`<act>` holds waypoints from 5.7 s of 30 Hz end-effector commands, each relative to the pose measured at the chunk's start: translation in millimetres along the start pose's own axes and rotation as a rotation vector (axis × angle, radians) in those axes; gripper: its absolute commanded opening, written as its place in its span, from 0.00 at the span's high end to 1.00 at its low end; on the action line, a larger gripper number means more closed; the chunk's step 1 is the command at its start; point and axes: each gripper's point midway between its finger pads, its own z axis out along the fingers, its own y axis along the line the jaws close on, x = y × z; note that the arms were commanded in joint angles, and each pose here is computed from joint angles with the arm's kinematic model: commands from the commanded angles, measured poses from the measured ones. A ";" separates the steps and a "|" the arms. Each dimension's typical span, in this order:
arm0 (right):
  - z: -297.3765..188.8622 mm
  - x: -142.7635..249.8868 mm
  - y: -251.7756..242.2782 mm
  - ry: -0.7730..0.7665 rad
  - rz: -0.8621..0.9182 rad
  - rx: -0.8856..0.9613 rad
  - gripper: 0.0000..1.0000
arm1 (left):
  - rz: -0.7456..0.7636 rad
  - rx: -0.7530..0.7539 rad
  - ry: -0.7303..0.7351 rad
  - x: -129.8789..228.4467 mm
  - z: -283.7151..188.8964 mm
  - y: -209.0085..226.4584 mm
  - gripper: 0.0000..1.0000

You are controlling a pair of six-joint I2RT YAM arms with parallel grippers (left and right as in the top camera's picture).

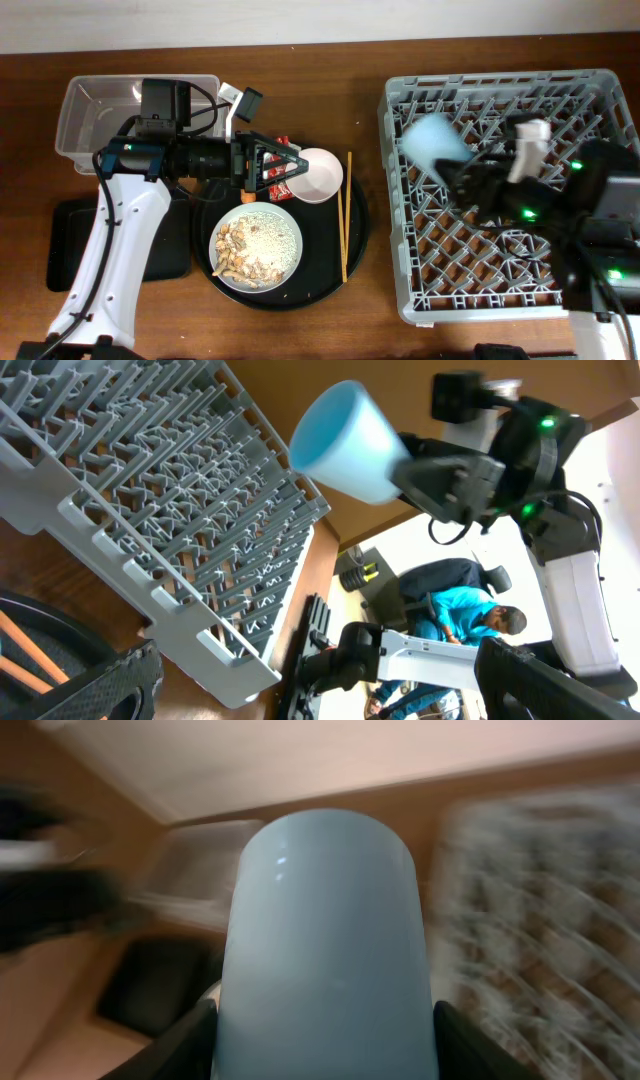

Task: Sort waste into correct bins and load items into the dishwasher rack
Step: 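Place the light-blue cup in the rack's lower right with right gripper, then grasp the pink bowl with the right gripper and lift it, then place the pink bowl upside down in the rack's upper right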

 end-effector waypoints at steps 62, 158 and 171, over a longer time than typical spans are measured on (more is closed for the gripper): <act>120.1 102.8 39.2 0.562 -0.095 0.171 0.33 | -0.005 -1.063 -0.203 -12.4 -114.0 47.0 0.01; 97.9 2.8 -172.9 0.327 -0.676 1.587 0.96 | 0.009 -1.074 -0.218 -6.1 -119.9 30.4 0.01; 61.9 -28.0 -187.0 0.217 -0.645 1.805 0.96 | 0.009 -1.075 -0.218 -6.0 -119.9 30.4 0.01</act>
